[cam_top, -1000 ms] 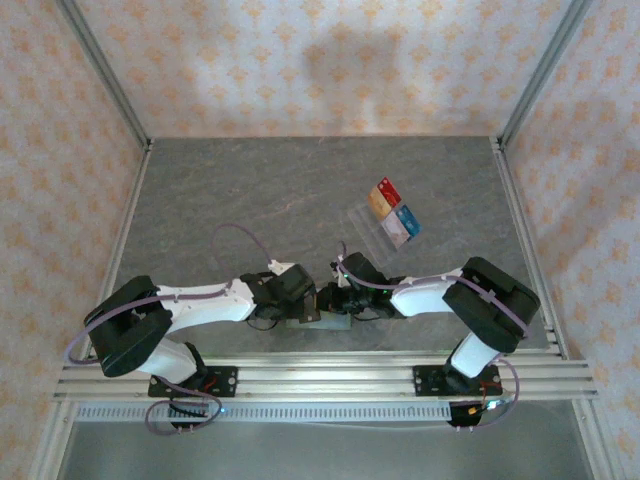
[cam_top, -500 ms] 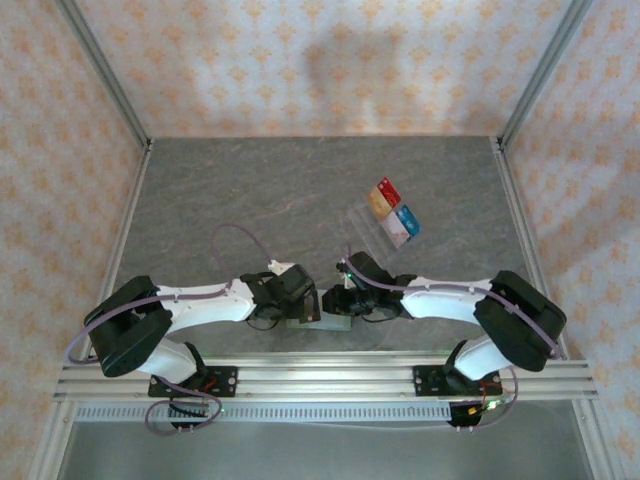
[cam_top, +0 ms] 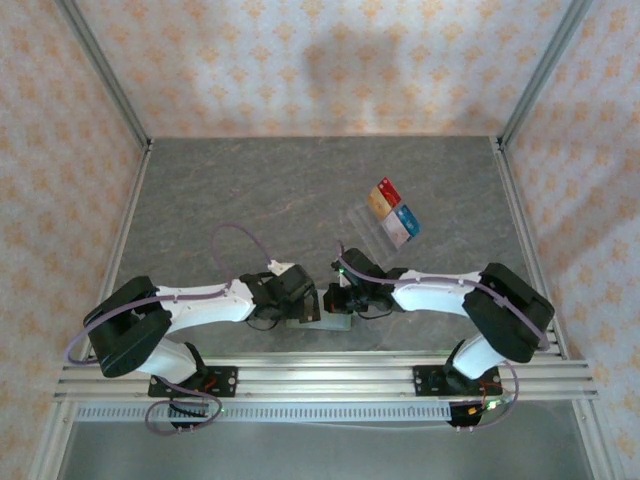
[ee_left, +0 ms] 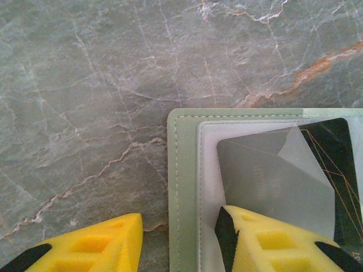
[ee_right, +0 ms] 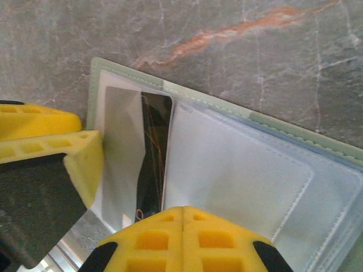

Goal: Put the credit cards into the card holder
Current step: Insert the credit card into the card slot.

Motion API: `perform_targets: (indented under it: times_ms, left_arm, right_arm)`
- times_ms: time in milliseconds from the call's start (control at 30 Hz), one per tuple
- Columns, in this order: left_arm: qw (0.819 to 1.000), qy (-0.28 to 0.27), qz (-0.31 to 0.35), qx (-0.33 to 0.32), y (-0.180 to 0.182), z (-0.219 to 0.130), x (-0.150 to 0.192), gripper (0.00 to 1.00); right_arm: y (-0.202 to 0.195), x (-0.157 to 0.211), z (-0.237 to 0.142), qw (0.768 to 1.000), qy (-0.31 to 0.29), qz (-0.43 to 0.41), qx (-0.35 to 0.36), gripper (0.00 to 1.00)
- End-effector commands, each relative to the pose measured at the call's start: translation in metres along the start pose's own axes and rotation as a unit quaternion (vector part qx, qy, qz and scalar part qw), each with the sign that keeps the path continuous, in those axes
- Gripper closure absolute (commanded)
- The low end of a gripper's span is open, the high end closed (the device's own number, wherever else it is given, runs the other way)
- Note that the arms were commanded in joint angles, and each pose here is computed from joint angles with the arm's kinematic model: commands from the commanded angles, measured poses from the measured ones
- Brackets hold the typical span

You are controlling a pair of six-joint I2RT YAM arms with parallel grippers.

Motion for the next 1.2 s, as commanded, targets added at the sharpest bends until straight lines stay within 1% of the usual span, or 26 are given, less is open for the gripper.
perform_targets:
  times_ms: [0,233,467,667,1167]
  left_arm:
    - [0.997,0.063,0.018,-0.046,0.025,0.010,0.036,0.58]
    - [0.997,0.064,0.017,-0.045,0.024,0.010,0.036,0.58]
    - [0.997,0.063,0.018,-0.044,0.024,0.010,0.036,0.58]
    - [0.997,0.064,0.018,-0.042,0.023,0.011,0.037,0.58]
    - [0.997,0.064,0.024,-0.038,0.020,0.011,0.038,0.58]
  right_arm:
    - [0.002,-0.002,0.003,1.000,0.003,-0.009,0.004,1.00]
    - [0.011,0.002,0.010,1.000,0.017,-0.018,-0.003,1.00]
    - [0.010,0.002,0.009,1.000,0.015,-0.024,0.010,1.00]
    - [0.014,0.002,0.012,1.000,0.018,-0.025,0.005,1.00]
    - [0.030,0.005,0.018,0.998,0.021,-0.012,-0.059,0.99]
Point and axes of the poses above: each hand's point on the last joint's axis, 136 mm out from that joint toward the fingers, its own z axis out along the fingers, its own y axis along the line the jaws close on, x = y × z, the point moved 3 cm from there along -z, back along the fingers
